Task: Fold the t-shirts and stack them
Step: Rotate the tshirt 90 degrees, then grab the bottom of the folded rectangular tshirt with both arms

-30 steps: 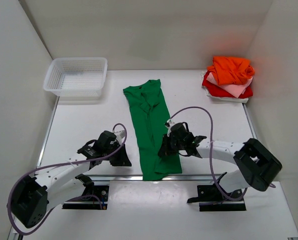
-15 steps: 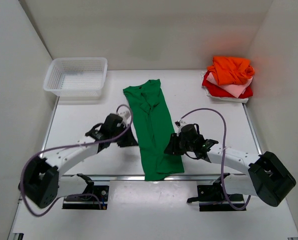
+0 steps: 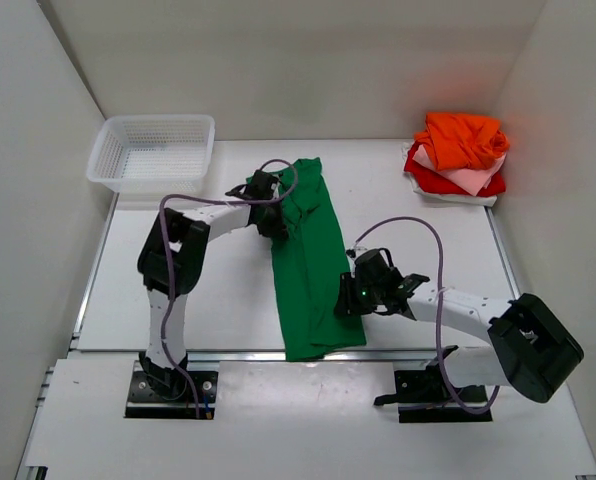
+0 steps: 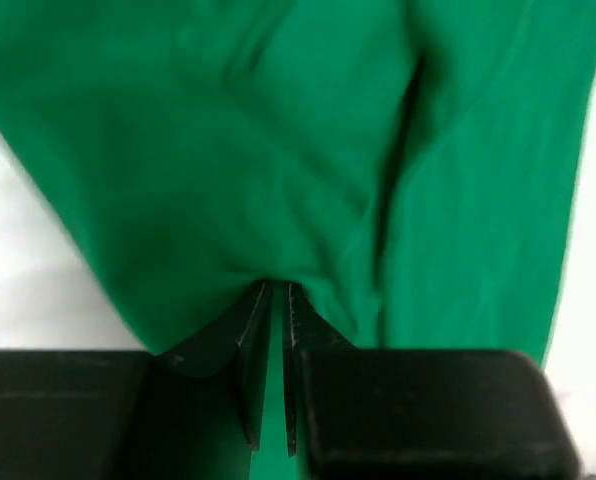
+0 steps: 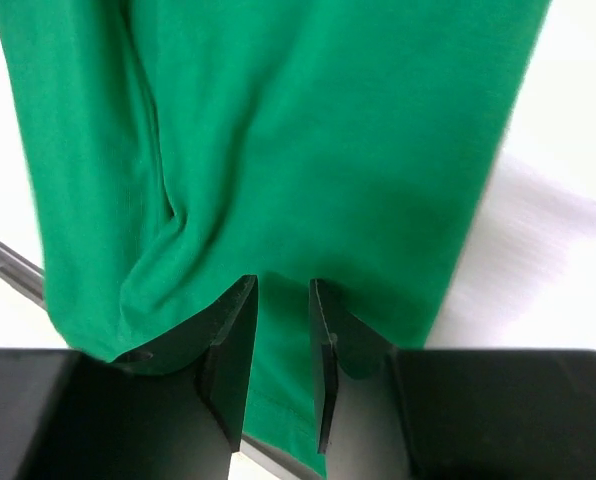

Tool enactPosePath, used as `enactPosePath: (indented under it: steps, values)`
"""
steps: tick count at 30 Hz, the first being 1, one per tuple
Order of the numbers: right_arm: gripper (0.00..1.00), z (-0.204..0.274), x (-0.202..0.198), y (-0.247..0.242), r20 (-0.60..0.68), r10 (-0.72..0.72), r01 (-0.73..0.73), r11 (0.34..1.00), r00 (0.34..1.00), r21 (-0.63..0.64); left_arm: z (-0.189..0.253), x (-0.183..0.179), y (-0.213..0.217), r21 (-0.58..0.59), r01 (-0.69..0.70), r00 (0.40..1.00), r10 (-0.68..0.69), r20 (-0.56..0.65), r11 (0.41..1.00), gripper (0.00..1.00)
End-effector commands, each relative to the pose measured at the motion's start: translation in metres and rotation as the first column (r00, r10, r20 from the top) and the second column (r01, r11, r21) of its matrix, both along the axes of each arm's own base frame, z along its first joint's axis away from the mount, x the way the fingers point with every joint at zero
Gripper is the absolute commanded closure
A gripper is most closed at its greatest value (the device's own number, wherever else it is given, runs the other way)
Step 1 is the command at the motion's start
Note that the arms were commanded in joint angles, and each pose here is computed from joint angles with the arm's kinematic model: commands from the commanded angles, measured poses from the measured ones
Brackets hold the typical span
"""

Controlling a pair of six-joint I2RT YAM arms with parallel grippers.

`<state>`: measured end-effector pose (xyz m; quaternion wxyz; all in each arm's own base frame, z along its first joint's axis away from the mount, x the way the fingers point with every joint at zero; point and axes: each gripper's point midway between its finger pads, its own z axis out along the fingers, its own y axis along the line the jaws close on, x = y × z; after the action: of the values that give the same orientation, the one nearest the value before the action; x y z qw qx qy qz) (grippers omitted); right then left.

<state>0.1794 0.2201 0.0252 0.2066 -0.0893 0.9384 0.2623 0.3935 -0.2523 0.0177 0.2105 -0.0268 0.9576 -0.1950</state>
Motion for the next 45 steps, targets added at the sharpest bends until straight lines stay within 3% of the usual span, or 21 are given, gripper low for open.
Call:
enactPosePath:
  steps: [1, 3, 4, 6, 8, 10, 11, 12, 15, 20, 21, 22, 23, 24, 25, 27, 28, 30, 32, 39, 45]
  values:
    - [0.74, 0.007, 0.007, 0.012, 0.016, 0.045, -0.044, 0.999, 0.999, -0.022, -0.007, 0.028, 0.014, 0.082, -0.012, 1.0, 0.013, -0.006, 0.997, 0.79]
    - [0.74, 0.006, 0.011, 0.014, 0.009, 0.042, -0.042, 0.999, 0.999, -0.034, -0.02, 0.04, 0.012, 0.08, -0.02, 0.999, 0.023, -0.033, 0.997, 0.79]
    - [0.74, 0.002, 0.013, 0.016, 0.001, 0.045, -0.045, 0.998, 0.999, -0.036, -0.005, 0.059, 0.004, 0.061, -0.024, 1.0, 0.023, 0.009, 0.998, 0.79]
    - [0.74, 0.0, 0.021, 0.02, -0.008, 0.048, -0.048, 0.998, 0.999, -0.043, -0.027, 0.07, 0.006, 0.1, -0.008, 0.998, 0.014, -0.058, 0.995, 0.79]
    - [0.72, -0.008, 0.032, 0.02, -0.025, 0.062, -0.063, 0.996, 0.998, -0.064, -0.006, 0.113, -0.006, 0.088, -0.004, 1.0, 0.004, 0.002, 0.996, 0.78]
    - [0.72, -0.006, 0.049, 0.023, -0.005, 0.079, -0.079, 0.995, 0.997, -0.068, -0.028, 0.121, -0.012, 0.108, 0.022, 0.998, -0.015, -0.066, 0.994, 0.8]
    - [0.73, -0.009, 0.053, 0.02, -0.021, 0.078, -0.079, 0.994, 0.997, -0.08, 0.007, 0.147, -0.024, 0.056, 0.027, 0.999, -0.028, 0.031, 0.998, 0.79]
    - [0.72, -0.002, 0.061, 0.022, -0.008, 0.095, -0.095, 0.992, 0.995, -0.082, -0.006, 0.142, -0.027, 0.032, 0.047, 0.999, -0.046, -0.026, 0.998, 0.79]
    - [0.7, 0.015, 0.074, 0.027, 0.063, 0.135, -0.127, 0.985, 0.989, -0.113, 0.053, 0.15, -0.036, -0.094, 0.087, 0.996, -0.084, 0.042, 0.992, 0.79]
    - [0.66, 0.061, 0.093, 0.021, 0.178, 0.086, -0.067, 0.992, 0.98, -0.106, 0.141, 0.101, -0.018, 0.025, 0.166, 0.974, -0.168, 0.153, 0.986, 0.7]
    - [0.64, 0.061, 0.092, 0.015, 0.173, 0.072, -0.052, 0.992, 0.982, -0.119, 0.099, 0.068, -0.009, 0.054, 0.184, 0.982, -0.186, 0.036, 0.982, 0.7]
    - [0.63, 0.058, 0.088, 0.01, 0.148, 0.053, -0.034, 0.992, 0.988, -0.125, 0.146, 0.066, -0.014, -0.014, 0.179, 0.969, -0.174, 0.175, 0.984, 0.7]
    - [0.63, 0.059, 0.087, 0.007, 0.151, 0.027, -0.008, 0.992, 0.988, -0.126, 0.144, 0.044, -0.001, -0.051, 0.141, 0.971, -0.128, 0.204, 0.989, 0.69]
    - [0.59, 0.056, 0.082, 0.003, 0.137, 0.024, -0.004, 0.99, 0.99, -0.143, 0.1, 0.012, 0.016, -0.046, 0.119, 0.987, -0.113, 0.114, 0.992, 0.68]
    - [0.56, 0.049, 0.077, -0.003, 0.114, -0.014, 0.033, 0.986, 0.993, -0.163, 0.129, 0.008, 0.02, -0.106, 0.099, 0.975, -0.075, 0.21, 0.989, 0.64]
    - [0.5, 0.041, 0.068, -0.01, 0.107, -0.068, 0.086, 0.982, 0.992, -0.168, 0.092, -0.041, 0.038, -0.087, 0.104, 0.981, -0.087, 0.173, 0.991, 0.55]
    - [0.45, 0.039, 0.066, -0.006, 0.113, -0.1, 0.116, 0.982, 0.989, -0.146, 0.103, -0.053, 0.041, -0.09, 0.1, 0.971, -0.077, 0.224, 0.991, 0.52]
    - [0.41, 0.037, 0.062, -0.01, 0.127, -0.175, 0.19, 0.975, 0.976, -0.117, 0.067, -0.092, 0.047, -0.097, 0.096, 0.971, -0.072, 0.226, 0.991, 0.46]
    - [0.41, 0.025, 0.055, -0.016, 0.105, -0.25, 0.26, 0.961, 0.962, -0.094, 0.059, -0.113, 0.055, -0.134, 0.052, 0.974, -0.021, 0.226, 0.99, 0.44]
    - [0.38, 0.008, 0.043, -0.008, 0.053, -0.303, 0.306, 0.951, 0.951, -0.044, 0.031, -0.144, 0.044, -0.162, 0.048, 0.981, -0.016, 0.193, 0.986, 0.4]
    - [0.41, -0.006, 0.028, 0.008, 0.001, -0.279, 0.279, 0.959, 0.96, -0.048, 0.017, -0.142, 0.039, -0.195, 0.005, 0.983, 0.031, 0.184, 0.981, 0.4]
